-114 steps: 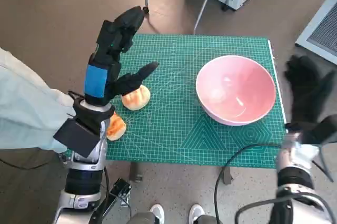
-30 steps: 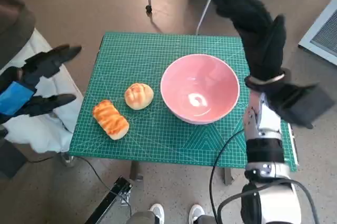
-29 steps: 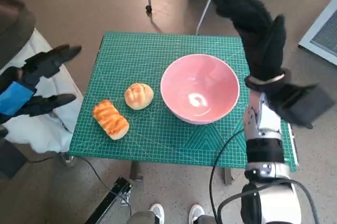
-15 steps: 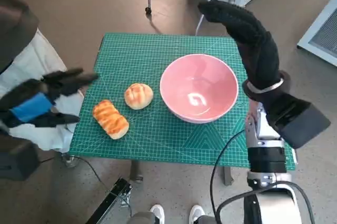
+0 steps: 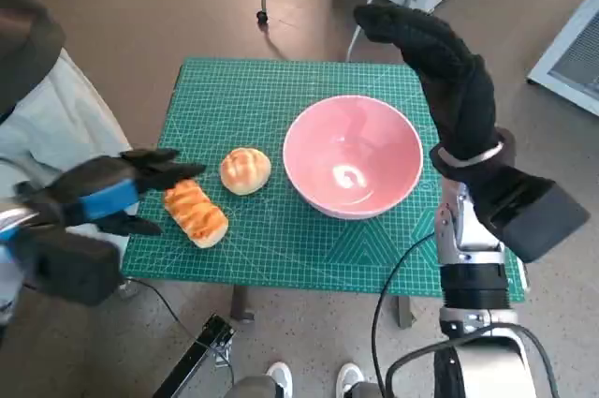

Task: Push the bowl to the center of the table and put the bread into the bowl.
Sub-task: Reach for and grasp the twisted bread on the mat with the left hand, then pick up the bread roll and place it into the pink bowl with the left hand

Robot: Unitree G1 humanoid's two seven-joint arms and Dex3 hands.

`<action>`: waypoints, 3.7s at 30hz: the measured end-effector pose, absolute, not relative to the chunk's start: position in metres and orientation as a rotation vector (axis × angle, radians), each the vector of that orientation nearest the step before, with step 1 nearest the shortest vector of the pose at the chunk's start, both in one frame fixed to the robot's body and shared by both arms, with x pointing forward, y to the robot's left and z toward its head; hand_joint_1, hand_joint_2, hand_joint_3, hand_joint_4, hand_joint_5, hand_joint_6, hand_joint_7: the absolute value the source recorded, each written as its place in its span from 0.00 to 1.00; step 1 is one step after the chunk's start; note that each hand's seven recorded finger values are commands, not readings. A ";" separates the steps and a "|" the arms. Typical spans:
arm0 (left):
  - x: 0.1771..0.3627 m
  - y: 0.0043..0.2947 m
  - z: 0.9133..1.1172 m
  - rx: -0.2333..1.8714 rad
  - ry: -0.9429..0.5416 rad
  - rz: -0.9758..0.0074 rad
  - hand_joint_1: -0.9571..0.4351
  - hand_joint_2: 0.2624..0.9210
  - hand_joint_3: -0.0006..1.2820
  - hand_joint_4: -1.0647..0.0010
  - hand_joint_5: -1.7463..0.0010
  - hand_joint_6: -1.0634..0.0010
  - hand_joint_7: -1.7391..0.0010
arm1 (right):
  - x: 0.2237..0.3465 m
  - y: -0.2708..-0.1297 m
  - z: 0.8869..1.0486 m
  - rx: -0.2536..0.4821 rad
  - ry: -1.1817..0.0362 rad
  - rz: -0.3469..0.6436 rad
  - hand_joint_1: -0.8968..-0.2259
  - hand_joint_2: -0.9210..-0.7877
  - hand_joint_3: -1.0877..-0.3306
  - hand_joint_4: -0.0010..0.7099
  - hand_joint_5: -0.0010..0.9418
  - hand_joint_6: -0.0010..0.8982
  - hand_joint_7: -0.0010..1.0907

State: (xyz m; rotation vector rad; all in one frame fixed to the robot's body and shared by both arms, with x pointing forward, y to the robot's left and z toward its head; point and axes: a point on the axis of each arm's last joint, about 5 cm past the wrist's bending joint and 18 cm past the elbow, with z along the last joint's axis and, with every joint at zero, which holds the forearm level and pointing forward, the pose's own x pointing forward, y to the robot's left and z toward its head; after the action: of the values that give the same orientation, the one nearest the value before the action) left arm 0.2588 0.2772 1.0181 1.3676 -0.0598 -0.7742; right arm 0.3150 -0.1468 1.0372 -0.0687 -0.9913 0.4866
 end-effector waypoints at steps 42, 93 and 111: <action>0.291 0.261 0.974 1.464 0.062 -0.884 0.69 1.00 0.15 0.60 0.15 0.40 0.36 | 0.311 -0.158 1.033 -0.063 -0.949 0.472 0.34 0.00 0.40 0.34 0.06 0.00 0.72; 0.337 0.113 1.081 1.194 -0.583 -0.867 0.69 1.00 0.17 0.61 0.16 0.48 0.30 | 0.308 -0.162 1.030 -0.015 -0.939 0.470 0.29 0.00 0.47 0.33 0.07 0.00 0.73; 0.343 0.105 1.063 1.271 -0.355 -0.912 0.63 0.93 0.04 0.73 0.97 0.76 0.69 | 0.306 -0.167 1.026 -0.010 -0.953 0.444 0.29 0.00 0.49 0.32 0.07 0.00 0.67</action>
State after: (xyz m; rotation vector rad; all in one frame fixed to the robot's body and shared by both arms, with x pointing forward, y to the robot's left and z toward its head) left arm 0.3426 0.1047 1.0633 1.2714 -0.3551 -0.9122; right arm 0.3060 -0.1666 1.0265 -0.0104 -0.9529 0.4436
